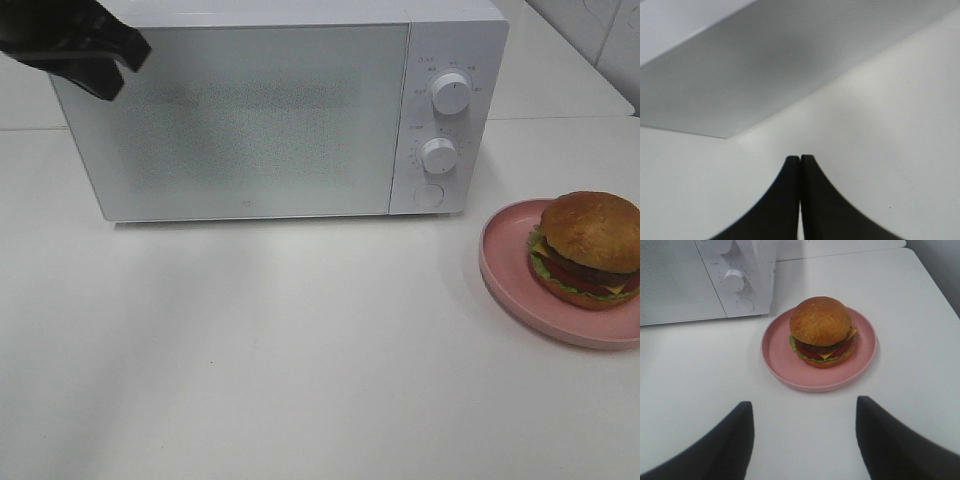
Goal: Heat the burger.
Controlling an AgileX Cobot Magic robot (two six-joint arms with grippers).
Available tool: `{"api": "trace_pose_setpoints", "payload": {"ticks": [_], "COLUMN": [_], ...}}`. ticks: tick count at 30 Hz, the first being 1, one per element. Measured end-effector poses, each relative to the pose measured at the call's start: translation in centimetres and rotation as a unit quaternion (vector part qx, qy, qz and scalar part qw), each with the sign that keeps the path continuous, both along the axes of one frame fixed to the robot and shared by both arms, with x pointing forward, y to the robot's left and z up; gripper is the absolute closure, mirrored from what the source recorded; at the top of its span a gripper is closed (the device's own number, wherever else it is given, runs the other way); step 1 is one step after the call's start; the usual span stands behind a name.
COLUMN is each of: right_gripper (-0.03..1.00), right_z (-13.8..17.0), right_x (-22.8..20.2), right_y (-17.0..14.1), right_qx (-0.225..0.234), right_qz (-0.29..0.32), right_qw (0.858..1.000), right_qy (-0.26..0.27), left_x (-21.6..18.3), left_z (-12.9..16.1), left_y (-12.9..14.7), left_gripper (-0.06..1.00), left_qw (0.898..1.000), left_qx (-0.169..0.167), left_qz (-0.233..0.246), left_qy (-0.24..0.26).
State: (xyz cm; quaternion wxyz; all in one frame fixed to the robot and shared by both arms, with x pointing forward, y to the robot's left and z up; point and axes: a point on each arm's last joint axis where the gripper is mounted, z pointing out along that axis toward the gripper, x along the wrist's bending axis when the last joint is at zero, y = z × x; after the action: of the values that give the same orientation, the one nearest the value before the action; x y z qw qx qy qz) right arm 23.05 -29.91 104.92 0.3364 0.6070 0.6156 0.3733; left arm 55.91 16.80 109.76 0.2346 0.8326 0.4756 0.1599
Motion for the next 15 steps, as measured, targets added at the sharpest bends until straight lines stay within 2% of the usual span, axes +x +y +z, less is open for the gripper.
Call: {"api": "trace_pose_setpoints", "payload": {"ticks": [2,3,4,6,10,15], "right_gripper": [0.39,0.39,0.39,0.39,0.39,0.39], "right_z": [0.0,0.0,0.0,0.0,0.0,0.0], "right_x": [0.0,0.0,0.0,0.0,0.0,0.0], "right_y": [0.0,0.0,0.0,0.0,0.0,0.0], "right_qx": [0.0,0.0,0.0,0.0,0.0,0.0], "right_qz": [0.0,0.0,0.0,0.0,0.0,0.0], "right_qw": [1.0,1.0,1.0,1.0,1.0,1.0], "right_qy": [0.0,0.0,0.0,0.0,0.0,0.0], "left_x": [-0.1,-0.5,-0.5,-1.4,-2.8,-7.2], "left_z": [0.3,0.6,0.6,0.9,1.2,1.6], "left_y": [0.8,2.2,2.2,4.5,6.4,9.3], "left_gripper": [0.94,0.94,0.94,0.94,0.94,0.94], "left_qw": [1.0,1.0,1.0,0.998,0.997,0.993], "left_qx": [-0.001,-0.001,-0.001,0.002,0.002,-0.004], "left_qz": [0.01,0.028,0.028,0.057,0.08,0.121], "left_qy": [-0.001,0.001,0.001,0.01,0.01,0.001]}}
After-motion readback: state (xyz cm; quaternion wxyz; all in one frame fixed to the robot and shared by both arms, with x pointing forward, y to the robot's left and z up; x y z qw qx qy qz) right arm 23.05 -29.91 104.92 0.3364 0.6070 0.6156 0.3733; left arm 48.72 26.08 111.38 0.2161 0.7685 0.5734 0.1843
